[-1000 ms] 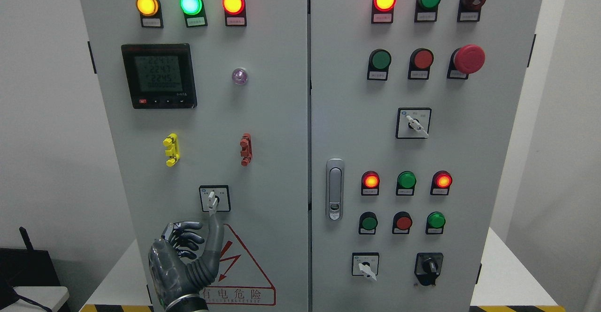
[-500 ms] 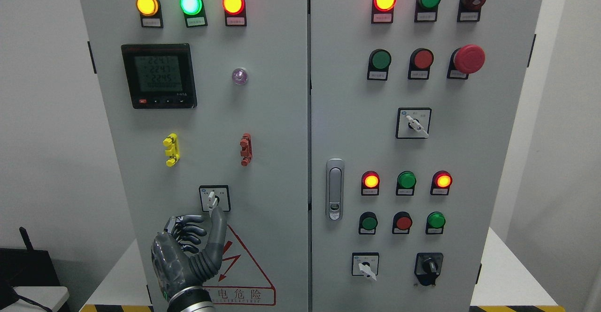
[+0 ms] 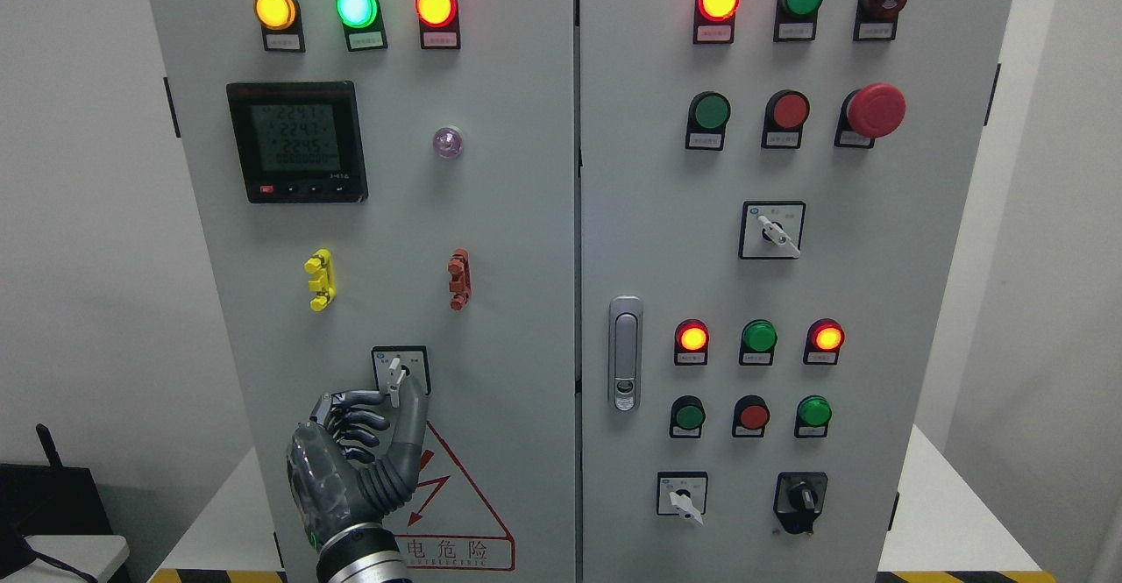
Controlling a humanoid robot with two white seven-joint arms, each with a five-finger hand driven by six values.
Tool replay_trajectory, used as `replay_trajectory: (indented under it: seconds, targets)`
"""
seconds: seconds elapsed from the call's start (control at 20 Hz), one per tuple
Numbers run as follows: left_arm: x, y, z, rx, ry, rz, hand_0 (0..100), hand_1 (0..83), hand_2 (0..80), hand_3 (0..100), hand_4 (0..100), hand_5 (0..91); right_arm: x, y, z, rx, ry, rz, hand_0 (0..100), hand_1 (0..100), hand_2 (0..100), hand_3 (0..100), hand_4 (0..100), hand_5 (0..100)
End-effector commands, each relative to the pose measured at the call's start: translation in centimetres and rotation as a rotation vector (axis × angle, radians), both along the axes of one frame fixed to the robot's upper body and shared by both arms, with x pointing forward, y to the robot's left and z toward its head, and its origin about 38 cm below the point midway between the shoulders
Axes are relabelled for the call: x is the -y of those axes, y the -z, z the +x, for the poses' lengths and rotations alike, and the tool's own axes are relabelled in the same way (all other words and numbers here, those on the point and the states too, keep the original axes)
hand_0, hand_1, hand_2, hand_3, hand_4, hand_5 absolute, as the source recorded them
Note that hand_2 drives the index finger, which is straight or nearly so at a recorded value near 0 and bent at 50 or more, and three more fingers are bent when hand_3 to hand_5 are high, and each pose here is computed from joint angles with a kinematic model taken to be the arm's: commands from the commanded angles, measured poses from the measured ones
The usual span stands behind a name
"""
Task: Turn on light switch 1
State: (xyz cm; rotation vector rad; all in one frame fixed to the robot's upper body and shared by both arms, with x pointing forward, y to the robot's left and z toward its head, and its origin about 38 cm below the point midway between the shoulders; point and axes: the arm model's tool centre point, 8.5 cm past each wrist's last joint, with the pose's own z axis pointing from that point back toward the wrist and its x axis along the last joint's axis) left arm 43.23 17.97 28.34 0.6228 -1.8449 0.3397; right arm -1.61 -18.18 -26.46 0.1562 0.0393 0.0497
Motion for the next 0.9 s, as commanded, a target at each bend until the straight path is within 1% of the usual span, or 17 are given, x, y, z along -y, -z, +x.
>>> replay_trajectory:
  seconds: [0.0, 0.4, 0.6, 0.85]
  targets:
    - [0.21, -0.29, 0.28, -0.003, 0.001, 0.001, 13, 53.6, 52.7, 75, 80, 72.9, -0.01, 0.0, 0.01, -0.001, 0.018, 0.0, 12, 39, 0, 0, 0, 0]
    - [0.27, -0.35, 0.69, -0.023, 0.003, 0.001, 14, 51.9, 52.7, 75, 80, 73.0, -0.01, 0.0, 0.01, -0.001, 0.018, 0.0, 12, 39, 0, 0, 0, 0]
    - [0.31, -0.21, 0.79, -0.036, 0.0, 0.002, 14, 50.9, 55.0, 76, 80, 73.7, -0.01, 0.0, -0.09, -0.003, 0.018, 0.0, 12, 39, 0, 0, 0, 0]
    - [0.31, -0.22, 0.87, -0.043, 0.0, 0.001, 15, 49.6, 55.5, 76, 80, 74.1, -0.01, 0.0, -0.09, -0.003, 0.017, 0.0, 12, 39, 0, 0, 0, 0]
